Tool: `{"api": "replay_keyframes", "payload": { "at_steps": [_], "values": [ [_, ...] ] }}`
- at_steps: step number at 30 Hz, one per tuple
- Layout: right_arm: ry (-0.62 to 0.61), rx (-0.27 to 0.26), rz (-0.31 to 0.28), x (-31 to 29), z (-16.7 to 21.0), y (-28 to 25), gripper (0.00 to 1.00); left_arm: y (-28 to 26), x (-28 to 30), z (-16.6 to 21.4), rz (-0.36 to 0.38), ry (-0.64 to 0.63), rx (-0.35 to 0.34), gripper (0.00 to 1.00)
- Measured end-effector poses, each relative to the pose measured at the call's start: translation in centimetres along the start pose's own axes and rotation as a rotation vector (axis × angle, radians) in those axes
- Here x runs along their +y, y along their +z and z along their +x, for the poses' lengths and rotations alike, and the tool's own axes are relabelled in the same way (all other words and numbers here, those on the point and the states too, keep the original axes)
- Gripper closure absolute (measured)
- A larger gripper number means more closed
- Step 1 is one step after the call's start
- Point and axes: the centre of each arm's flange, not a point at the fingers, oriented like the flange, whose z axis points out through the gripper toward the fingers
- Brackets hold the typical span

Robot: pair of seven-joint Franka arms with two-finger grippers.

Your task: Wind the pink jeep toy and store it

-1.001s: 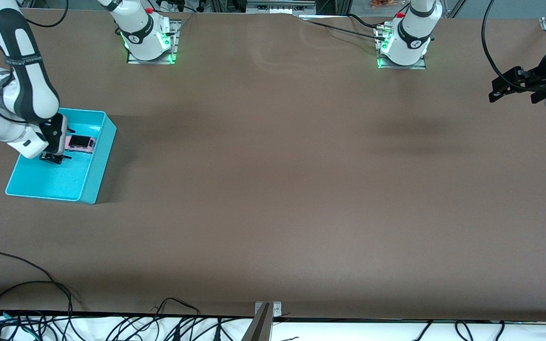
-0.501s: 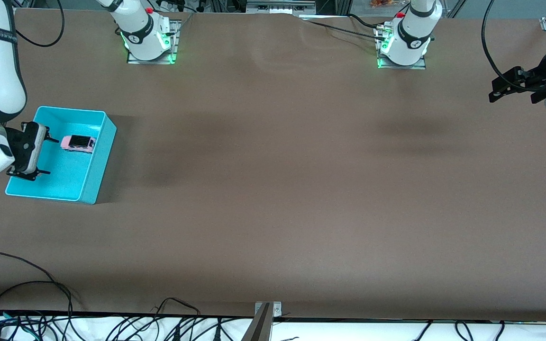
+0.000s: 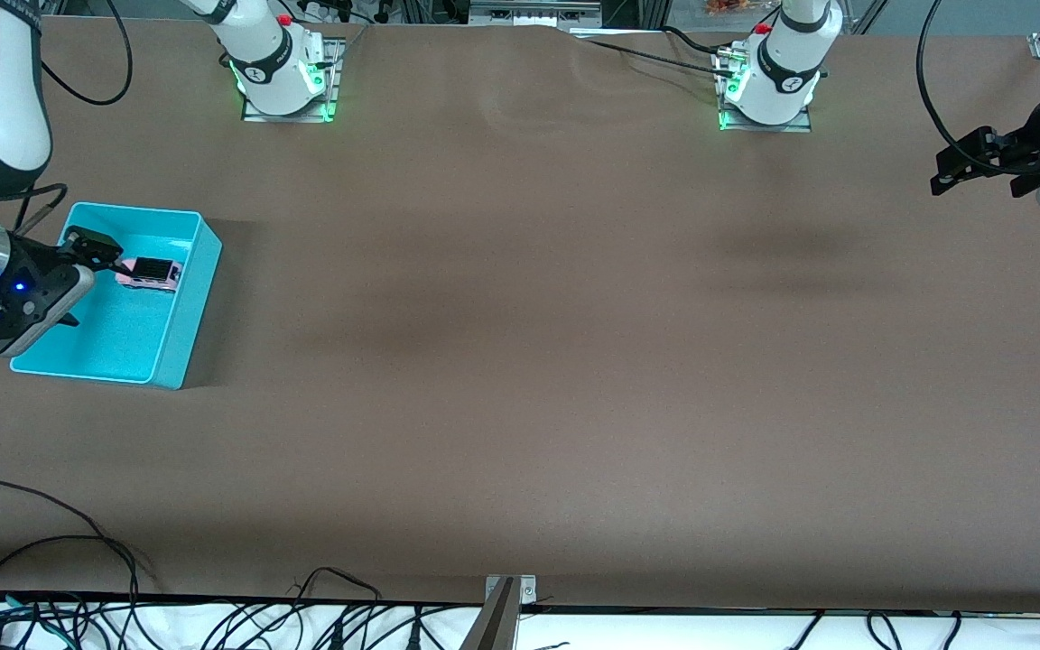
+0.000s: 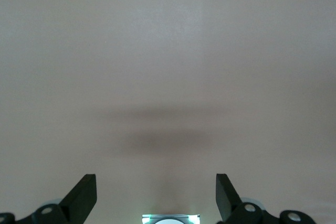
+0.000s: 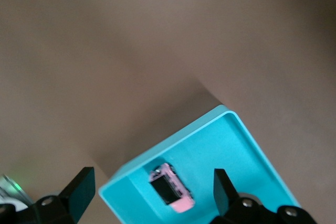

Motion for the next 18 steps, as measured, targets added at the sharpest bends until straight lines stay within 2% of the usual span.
{"api": "replay_keyframes", "payload": {
  "at_steps": [1, 2, 12, 18],
  "values": [
    [0.065, -0.002, 0.001, -0.3, 0.2, -0.4, 0.0, 0.0, 0.0, 0.0, 0.0, 0.0, 0.0, 0.0],
    [0.273, -0.009, 0.005, -1.1, 0.7, -1.4, 0.0, 0.0, 0.0, 0.0, 0.0, 0.0, 0.0, 0.0],
    [0.61, 0.011, -0.014, -3.3, 2.6, -3.9, 0.0, 0.0, 0.1, 0.0, 0.0, 0.001, 0.0, 0.0],
    [0.698, 0.02, -0.021, -4.6, 3.2, -6.2, 0.0, 0.0, 0.1, 0.0, 0.0, 0.001, 0.0, 0.0]
  ]
}}
